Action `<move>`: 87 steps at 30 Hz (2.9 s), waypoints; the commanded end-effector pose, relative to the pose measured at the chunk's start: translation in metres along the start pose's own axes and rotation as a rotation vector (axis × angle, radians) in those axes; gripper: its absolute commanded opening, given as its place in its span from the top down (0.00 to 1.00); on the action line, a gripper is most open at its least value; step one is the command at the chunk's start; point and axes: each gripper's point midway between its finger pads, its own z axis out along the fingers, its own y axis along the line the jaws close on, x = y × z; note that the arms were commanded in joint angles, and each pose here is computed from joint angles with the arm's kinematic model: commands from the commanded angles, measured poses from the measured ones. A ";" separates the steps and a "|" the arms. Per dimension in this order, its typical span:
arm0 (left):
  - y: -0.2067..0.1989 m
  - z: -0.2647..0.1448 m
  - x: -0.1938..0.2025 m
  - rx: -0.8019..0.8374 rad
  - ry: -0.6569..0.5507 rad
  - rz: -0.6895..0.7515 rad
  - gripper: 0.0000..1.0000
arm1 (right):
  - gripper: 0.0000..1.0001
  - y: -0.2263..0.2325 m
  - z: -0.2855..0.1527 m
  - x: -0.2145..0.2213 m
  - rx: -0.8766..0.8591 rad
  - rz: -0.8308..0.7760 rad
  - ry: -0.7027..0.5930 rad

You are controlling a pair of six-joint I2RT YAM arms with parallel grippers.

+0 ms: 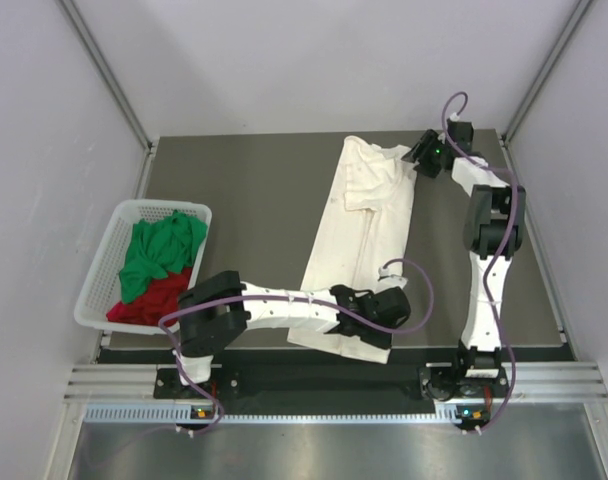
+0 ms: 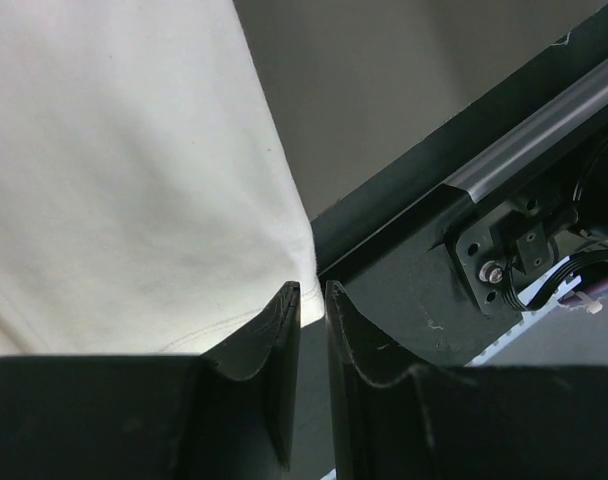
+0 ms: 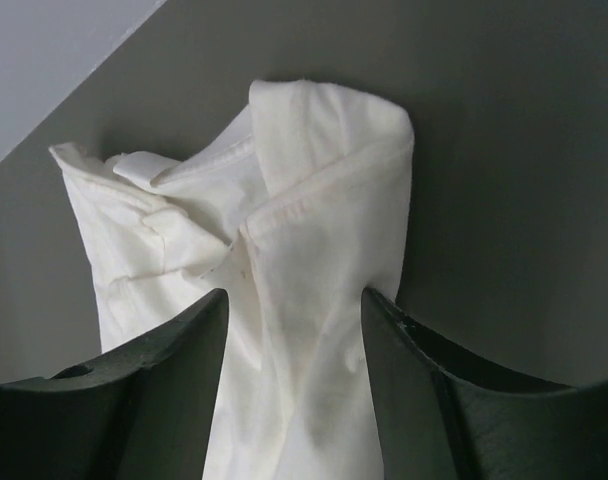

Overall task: Fold and stack the t-shirts
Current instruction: Fold the tshirt

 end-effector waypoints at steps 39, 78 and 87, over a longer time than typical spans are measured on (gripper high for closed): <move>0.006 0.021 0.007 -0.032 0.011 -0.010 0.79 | 0.98 -0.033 0.037 -0.053 -0.048 -0.048 -0.107; 0.197 -0.115 -0.123 -0.258 -0.153 -0.269 0.66 | 0.21 0.030 -0.089 -0.075 -0.020 -0.085 -0.164; 0.211 -0.090 -0.059 -0.079 -0.011 -0.387 0.58 | 0.35 0.003 -0.197 0.094 0.139 -0.129 0.166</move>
